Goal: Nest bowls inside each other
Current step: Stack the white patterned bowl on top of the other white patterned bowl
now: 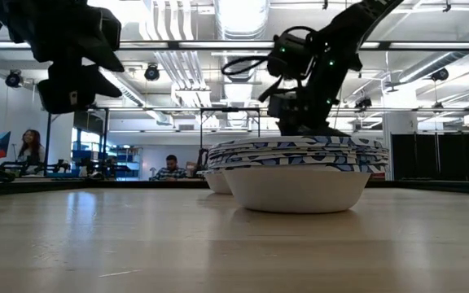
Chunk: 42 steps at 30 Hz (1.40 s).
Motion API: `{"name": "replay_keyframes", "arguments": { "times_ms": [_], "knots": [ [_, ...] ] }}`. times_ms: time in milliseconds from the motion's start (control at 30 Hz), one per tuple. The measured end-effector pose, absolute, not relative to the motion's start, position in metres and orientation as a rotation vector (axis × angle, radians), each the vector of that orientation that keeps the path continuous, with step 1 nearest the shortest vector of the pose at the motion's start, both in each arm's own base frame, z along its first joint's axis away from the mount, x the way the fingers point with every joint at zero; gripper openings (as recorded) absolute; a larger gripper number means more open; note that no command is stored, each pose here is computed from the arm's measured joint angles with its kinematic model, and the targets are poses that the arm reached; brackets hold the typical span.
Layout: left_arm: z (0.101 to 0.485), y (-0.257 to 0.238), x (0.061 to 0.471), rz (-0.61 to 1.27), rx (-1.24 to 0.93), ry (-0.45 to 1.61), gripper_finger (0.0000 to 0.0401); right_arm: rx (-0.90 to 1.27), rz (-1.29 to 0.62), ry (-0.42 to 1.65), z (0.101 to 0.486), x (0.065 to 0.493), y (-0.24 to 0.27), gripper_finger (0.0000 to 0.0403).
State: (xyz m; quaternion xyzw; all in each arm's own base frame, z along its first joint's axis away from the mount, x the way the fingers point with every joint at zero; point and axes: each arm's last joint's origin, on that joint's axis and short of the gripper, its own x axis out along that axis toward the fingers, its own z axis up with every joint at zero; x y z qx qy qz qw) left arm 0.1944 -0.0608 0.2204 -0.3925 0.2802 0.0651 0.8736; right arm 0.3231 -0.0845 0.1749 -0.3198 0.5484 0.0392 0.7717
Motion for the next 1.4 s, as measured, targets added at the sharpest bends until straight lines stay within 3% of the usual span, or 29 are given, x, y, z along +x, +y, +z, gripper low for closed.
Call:
{"name": "replay_keyframes", "arguments": {
  "times_ms": [433, 667, 833, 1000, 1400],
  "knots": [
    [0.225, -0.06, 0.197, 0.165, -0.879, 0.504, 0.0134, -0.715, 0.066, 1.126, 0.154, 0.341, -0.091, 0.0181],
    [0.226, -0.06, 0.198, 0.159, -0.883, 0.493, 0.0134, -0.637, 0.04, 1.164, 0.137, 0.343, -0.091, 0.0141],
    [0.228, -0.061, 0.199, 0.15, -0.888, 0.483, 0.0134, -0.53, -0.031, 1.161, 0.139, 0.342, -0.091, 0.0084],
    [0.229, -0.061, 0.199, 0.137, -0.894, 0.466, 0.0134, -0.472, -0.084, 1.13, 0.159, 0.337, -0.089, 0.0018],
    [0.229, -0.061, 0.199, 0.118, -0.827, 0.478, 0.0134, -0.294, -0.208, 0.968, 0.238, 0.302, -0.07, 0.0013]
  ]
}}
